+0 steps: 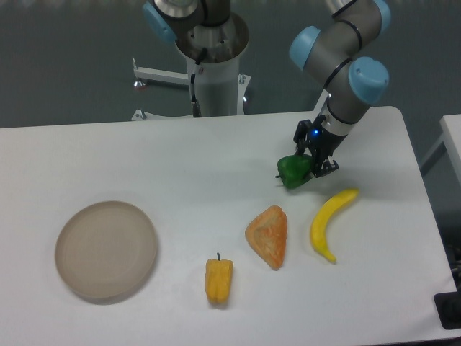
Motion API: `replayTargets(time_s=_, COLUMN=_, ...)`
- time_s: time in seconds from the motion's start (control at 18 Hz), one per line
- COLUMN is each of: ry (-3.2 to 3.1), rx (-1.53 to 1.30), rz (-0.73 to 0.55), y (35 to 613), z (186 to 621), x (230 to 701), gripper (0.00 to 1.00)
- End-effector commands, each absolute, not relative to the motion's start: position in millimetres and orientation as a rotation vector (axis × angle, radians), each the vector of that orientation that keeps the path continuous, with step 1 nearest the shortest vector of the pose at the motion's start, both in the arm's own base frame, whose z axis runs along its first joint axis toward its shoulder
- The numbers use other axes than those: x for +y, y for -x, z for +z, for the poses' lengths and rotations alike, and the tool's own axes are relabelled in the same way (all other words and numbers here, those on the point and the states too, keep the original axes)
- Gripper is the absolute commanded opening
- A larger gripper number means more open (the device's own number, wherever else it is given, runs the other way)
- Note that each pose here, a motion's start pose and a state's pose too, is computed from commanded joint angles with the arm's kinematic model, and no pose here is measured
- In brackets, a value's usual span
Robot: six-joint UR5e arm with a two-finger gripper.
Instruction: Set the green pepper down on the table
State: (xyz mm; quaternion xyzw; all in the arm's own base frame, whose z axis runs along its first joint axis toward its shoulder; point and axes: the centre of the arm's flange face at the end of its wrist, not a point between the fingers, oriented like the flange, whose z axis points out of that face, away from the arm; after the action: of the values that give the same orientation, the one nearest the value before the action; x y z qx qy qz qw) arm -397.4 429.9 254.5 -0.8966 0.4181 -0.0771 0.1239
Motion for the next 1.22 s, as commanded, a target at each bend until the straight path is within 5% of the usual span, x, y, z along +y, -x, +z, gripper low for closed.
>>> replayTargets(time_s=0.17, ry=2.616, rx=1.215, rz=-0.223, y=398.3, z=254.9, x=430.5, gripper=0.38)
replayTargets(time_s=0.28, ry=2.617, rx=1.214, rz=-0.217, y=399.5, z=256.8, x=431.2, gripper=0.55)
replayTargets(time_s=0.39, ry=2.614, rx=1.213, rz=-0.215, y=401.6, z=257.5, x=432.8, gripper=0.86)
replayTargets(time_s=0.5, ry=2.617, rx=1.211, rz=-0.207, y=403.0, z=259.5, x=433.5, gripper=0.98)
replayTargets(time_s=1.22, ry=2.666, rx=1.076, rz=0.029, y=446.4, z=342.4, x=473.9, gripper=1.0)
